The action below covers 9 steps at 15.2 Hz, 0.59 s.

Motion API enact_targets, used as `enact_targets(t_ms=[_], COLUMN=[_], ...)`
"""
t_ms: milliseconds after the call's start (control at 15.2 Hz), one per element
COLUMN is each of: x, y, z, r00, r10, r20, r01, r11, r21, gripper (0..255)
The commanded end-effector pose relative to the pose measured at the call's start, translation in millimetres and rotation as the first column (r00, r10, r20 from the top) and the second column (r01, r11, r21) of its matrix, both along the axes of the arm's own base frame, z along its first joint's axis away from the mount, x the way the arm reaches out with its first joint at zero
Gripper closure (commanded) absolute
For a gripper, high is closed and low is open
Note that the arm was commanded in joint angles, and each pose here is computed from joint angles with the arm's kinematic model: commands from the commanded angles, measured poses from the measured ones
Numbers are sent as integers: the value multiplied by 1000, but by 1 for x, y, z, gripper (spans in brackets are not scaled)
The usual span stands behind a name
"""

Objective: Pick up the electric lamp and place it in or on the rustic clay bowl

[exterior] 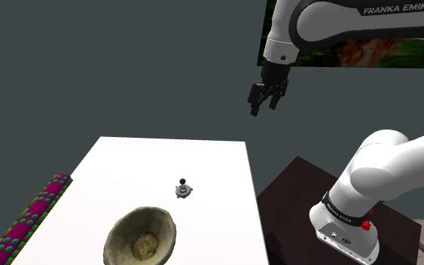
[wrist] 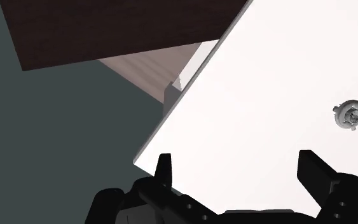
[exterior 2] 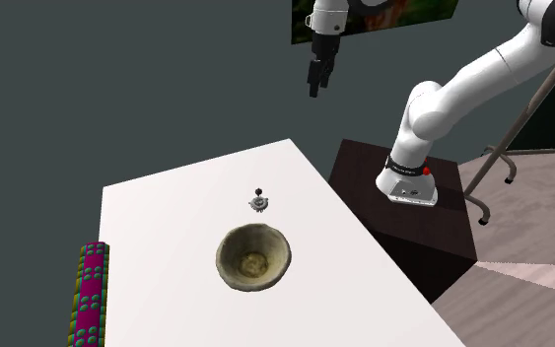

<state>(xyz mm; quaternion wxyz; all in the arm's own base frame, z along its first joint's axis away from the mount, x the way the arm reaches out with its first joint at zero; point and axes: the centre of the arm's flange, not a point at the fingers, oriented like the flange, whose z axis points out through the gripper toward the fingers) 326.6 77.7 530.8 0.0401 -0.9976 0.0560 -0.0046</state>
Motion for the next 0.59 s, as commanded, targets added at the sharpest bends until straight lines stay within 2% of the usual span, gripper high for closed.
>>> enact_targets(t_ms=[0,528], x=[4,23], y=[21,107], z=[-15,-77], r00=[1000,1000], r10=[-3,-8], r20=[3,9], r01=[3,8], r11=[1000,1000], r21=[-5,-27], gripper=[0,0])
